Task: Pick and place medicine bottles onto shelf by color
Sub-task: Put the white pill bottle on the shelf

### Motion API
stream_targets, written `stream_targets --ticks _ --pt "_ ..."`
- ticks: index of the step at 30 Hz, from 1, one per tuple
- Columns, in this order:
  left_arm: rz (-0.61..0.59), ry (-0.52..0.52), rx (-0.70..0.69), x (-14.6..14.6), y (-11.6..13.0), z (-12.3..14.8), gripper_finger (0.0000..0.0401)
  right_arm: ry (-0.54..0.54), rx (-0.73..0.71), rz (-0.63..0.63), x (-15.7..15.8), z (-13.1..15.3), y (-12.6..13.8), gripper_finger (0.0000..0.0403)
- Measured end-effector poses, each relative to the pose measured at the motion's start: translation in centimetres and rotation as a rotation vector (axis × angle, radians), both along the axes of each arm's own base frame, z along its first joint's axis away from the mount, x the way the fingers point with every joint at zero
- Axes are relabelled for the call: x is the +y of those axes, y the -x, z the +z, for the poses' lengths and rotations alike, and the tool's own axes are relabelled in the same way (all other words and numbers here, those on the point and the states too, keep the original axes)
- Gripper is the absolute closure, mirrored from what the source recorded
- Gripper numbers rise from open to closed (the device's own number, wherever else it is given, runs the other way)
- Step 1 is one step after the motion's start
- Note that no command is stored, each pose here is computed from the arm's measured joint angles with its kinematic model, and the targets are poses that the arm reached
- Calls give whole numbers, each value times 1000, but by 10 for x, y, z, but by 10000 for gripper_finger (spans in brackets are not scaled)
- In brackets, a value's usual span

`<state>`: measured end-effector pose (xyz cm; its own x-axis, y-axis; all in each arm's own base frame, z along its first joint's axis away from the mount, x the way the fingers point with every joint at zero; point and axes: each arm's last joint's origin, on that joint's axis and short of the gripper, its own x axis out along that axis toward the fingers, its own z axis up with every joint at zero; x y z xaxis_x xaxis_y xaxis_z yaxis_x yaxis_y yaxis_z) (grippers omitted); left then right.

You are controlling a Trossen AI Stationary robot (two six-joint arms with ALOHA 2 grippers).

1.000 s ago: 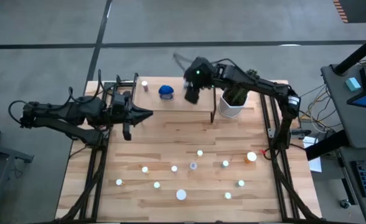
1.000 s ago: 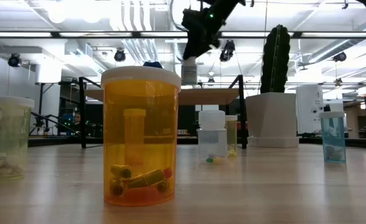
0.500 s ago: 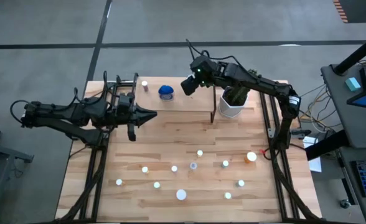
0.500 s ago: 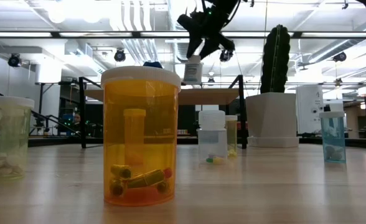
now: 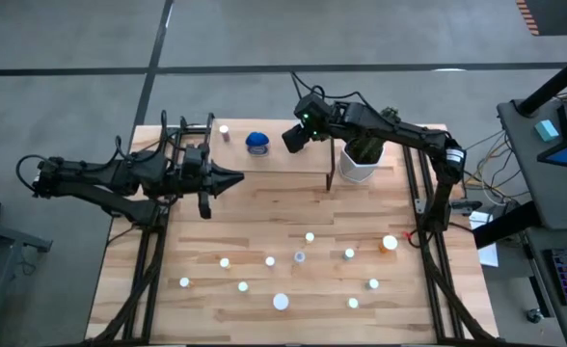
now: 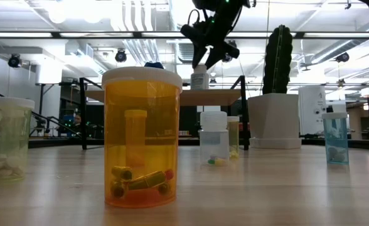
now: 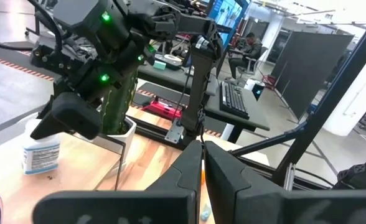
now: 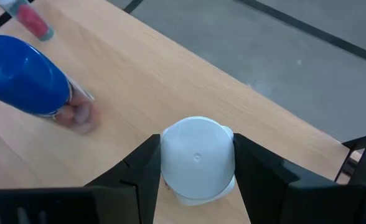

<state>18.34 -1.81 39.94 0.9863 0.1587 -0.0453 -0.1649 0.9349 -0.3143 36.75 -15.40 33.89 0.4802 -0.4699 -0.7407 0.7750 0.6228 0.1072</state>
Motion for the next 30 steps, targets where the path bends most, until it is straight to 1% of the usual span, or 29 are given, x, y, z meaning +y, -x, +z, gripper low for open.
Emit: stream_targets --ticks 9,15,25,30 --pt "19 -1 0 1 0 0 400 -25 3 18 1 -5 0 233" --pt "27 -2 0 1 0 0 400 -28 15 17 1 -10 0 219" --pt "45 -3 -1 1 0 0 400 -41 22 8 0 -14 0 177" --pt "45 -2 -1 1 0 0 400 -23 7 21 0 -4 0 158"
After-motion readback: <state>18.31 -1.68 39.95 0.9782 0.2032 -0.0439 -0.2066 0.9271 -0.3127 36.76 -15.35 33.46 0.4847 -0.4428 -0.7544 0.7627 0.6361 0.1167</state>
